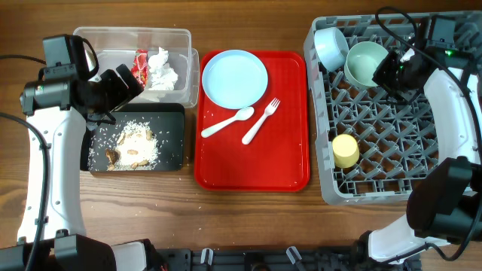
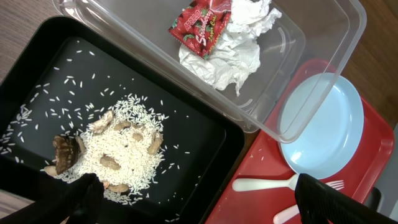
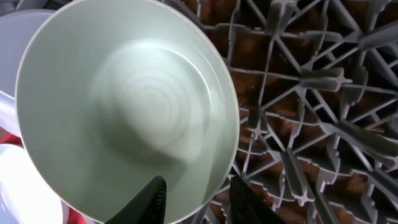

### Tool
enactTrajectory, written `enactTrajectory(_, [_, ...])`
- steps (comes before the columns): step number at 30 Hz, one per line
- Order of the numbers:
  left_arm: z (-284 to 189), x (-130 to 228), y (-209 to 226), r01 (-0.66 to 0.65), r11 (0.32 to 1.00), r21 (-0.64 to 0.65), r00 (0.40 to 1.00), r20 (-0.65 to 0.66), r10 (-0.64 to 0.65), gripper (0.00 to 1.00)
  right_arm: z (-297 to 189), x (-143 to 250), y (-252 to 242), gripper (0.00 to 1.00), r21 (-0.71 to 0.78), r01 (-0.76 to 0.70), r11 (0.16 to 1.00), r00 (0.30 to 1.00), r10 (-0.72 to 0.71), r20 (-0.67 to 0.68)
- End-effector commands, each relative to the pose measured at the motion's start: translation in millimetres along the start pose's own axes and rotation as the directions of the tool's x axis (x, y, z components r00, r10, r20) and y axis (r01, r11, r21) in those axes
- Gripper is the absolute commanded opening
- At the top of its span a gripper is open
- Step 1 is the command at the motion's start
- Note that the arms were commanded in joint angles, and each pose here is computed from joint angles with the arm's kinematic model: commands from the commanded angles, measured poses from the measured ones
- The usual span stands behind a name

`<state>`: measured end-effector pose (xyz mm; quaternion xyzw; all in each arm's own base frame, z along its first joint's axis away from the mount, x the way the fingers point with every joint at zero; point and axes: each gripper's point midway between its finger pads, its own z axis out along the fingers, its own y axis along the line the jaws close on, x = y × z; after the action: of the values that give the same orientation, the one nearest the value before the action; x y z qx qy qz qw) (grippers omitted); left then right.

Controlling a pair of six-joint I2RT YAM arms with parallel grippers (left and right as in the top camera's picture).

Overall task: Sort waste into correct bins and load items into the dishwasher rack
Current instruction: 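Release the mint-green bowl and withdraw the right gripper from the rack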

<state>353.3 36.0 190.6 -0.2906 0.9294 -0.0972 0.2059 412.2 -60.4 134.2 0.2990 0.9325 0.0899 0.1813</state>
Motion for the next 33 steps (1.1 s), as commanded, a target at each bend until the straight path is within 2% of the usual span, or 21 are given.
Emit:
enactTrajectory(1, [-5.4,-4.3,-3.4,-0.004,1.0,0.019,1.0,0.015,0.003,1.0,19.4,4.8,-9.1,0.35,0.038,-0.01,0.999,0.999,0.011,-0.038])
enactTrajectory(4, [-5.4,-4.3,-3.4,-0.004,1.0,0.019,1.0,0.015,0.003,1.0,25.6,6.4,-10.8,0.32,0.045,-0.012,0.999,0.999,0.014,-0.052])
enactTrajectory(7, [-5.4,-4.3,-3.4,-0.004,1.0,0.019,1.0,0.015,0.003,1.0,26.9,4.0,-10.0,0.22,0.041,-0.01,0.999,0.999,0.012,-0.043])
enactTrajectory(10, [-5.4,-4.3,-3.4,-0.004,1.0,0.018,1.0,0.015,0.003,1.0,26.9,-0.3,-12.2,0.06,0.056,-0.01,0.998,1.0,0.011,-0.023])
enactTrajectory(11, [-5.4,-4.3,-3.4,-0.004,1.0,0.019,1.0,0.015,0.003,1.0,26.8,-1.7,-13.9,0.04,0.066,-0.01,0.998,1.0,0.011,-0.016])
enactTrajectory(18, [-5.4,-4.3,-3.4,-0.004,1.0,0.019,1.0,0.015,0.003,1.0,2.7,-13.1,-17.8,0.04,0.092,-0.011,0.996,0.998,0.006,0.055])
enactTrajectory(22, [-5.4,-4.3,-3.4,-0.004,1.0,0.019,1.0,0.015,0.003,1.0,-54.3,-26.7,-15.1,0.04,0.094,-0.013,0.995,0.979,-0.007,0.202])
enactTrajectory(28, [-5.4,-4.3,-3.4,-0.004,1.0,0.019,1.0,0.015,0.003,1.0,-157.7,-29.6,-37.4,0.04,0.22,-0.146,0.964,0.87,0.02,0.493])
enactTrajectory(33, [-5.3,-4.3,-3.4,-0.004,1.0,0.019,1.0,0.015,0.003,1.0,-202.9,-11.8,-36.7,0.04,0.391,-0.203,0.898,0.775,-0.097,0.624])
